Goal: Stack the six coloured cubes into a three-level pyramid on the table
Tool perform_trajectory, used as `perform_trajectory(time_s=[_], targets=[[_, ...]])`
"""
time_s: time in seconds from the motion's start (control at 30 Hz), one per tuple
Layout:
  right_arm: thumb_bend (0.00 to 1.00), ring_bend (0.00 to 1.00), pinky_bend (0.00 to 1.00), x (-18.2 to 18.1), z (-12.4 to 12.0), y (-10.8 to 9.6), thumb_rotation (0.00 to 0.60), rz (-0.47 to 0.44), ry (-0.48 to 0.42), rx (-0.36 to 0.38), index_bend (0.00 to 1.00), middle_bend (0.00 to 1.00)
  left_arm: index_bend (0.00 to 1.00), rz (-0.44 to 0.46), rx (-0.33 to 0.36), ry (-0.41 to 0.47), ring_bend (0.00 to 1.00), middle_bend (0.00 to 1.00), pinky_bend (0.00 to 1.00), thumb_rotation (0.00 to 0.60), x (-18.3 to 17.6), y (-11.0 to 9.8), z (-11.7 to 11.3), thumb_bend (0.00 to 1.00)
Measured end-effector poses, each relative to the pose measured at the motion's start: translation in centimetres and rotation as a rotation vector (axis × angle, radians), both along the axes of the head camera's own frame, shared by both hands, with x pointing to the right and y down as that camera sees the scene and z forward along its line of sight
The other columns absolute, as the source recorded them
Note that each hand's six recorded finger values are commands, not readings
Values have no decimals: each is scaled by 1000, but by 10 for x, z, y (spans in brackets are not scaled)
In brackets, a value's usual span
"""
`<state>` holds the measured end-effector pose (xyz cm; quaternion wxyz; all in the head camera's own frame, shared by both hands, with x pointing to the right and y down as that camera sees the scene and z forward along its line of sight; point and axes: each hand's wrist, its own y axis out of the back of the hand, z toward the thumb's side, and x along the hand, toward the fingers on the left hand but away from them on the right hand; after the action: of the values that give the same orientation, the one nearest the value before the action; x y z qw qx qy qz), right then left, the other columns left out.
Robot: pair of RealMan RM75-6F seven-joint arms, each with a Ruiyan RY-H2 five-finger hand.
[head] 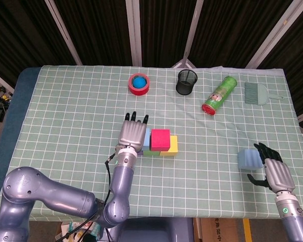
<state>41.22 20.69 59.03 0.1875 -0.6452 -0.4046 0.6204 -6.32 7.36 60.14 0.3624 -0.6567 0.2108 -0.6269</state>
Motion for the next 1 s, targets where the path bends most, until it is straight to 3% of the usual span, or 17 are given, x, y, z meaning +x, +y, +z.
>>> perform_trajectory(time_s=[1.0], targets=[[306, 0, 0, 1, 2, 0, 600, 2, 4, -7, 0, 0, 0, -5, -6, 3, 20, 329, 87, 600, 2, 2, 5, 338]])
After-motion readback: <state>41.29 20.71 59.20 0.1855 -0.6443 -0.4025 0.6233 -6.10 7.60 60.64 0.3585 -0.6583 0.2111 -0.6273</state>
